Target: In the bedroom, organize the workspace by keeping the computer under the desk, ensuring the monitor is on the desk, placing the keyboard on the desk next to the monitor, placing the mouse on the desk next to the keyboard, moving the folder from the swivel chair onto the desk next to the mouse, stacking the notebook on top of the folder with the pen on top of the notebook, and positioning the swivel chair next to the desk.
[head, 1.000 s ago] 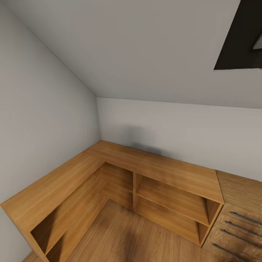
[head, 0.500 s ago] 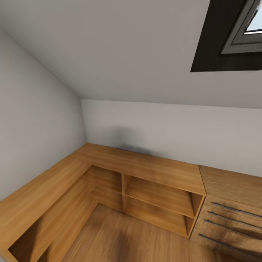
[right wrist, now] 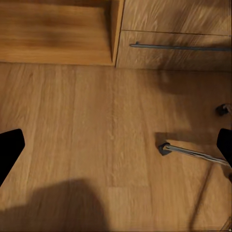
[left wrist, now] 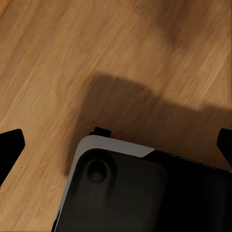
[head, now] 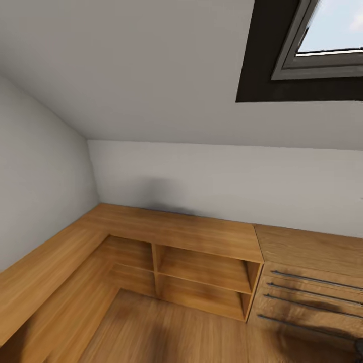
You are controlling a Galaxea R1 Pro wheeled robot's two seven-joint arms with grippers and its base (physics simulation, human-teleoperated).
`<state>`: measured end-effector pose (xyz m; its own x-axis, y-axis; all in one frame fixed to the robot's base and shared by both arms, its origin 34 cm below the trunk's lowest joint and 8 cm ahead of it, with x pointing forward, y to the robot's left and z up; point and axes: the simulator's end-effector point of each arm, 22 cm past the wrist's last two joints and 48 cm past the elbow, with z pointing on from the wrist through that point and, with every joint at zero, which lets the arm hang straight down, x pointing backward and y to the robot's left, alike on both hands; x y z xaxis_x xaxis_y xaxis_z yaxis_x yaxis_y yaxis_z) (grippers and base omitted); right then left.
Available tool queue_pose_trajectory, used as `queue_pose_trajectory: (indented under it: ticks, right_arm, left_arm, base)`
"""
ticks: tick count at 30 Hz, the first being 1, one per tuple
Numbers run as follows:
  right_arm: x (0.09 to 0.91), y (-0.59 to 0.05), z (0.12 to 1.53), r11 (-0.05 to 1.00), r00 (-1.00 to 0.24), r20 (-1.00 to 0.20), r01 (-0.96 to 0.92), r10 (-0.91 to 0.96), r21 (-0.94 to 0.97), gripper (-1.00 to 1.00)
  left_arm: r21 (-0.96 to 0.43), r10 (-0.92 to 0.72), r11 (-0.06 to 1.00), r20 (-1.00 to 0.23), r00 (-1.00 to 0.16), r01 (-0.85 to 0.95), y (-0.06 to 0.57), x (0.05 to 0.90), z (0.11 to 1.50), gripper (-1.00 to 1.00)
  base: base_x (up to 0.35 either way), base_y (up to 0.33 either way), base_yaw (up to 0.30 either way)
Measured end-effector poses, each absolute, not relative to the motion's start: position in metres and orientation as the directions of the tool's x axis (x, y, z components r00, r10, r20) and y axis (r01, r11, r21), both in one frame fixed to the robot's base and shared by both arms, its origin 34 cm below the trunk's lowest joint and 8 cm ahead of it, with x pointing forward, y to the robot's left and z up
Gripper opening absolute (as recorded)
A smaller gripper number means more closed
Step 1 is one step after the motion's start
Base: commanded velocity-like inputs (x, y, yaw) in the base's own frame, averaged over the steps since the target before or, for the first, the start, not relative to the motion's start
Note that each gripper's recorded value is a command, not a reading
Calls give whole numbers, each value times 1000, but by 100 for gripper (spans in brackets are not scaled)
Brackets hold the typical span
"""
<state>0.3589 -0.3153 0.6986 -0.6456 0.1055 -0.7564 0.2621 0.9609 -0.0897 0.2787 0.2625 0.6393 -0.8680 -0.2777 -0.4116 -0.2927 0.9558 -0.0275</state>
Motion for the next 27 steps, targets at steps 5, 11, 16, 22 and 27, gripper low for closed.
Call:
queue_pose_trajectory:
  ticks: [5, 11, 16, 22, 27]
  right_arm:
    - [360, -315, 699, 961, -643, -758, 262, 105, -89, 100]
    - [361, -315, 700, 961, -641, -760, 263, 105, -88, 100]
    - [361, -315, 700, 961, -641, -760, 263, 106, -88, 100]
    - [360, -316, 699, 961, -644, -758, 263, 105, -90, 100]
    - [358, -316, 698, 961, -647, -755, 262, 105, -91, 100]
  left_arm:
    - [-28, -278, 956, -414, -867, -293, 262, 280, 640, 100]
    - [-29, -278, 956, -417, -866, -293, 262, 281, 640, 100]
    - [-30, -278, 956, -417, -865, -293, 262, 281, 640, 100]
    - [-28, -278, 956, -414, -867, -293, 262, 280, 640, 100]
    - [-27, -278, 956, -410, -869, -293, 263, 278, 639, 100]
  base:
    - [0, 0, -253]
    - [0, 0, -254]
    - [0, 0, -253]
    - [0, 0, -221]
    - [0, 0, -206]
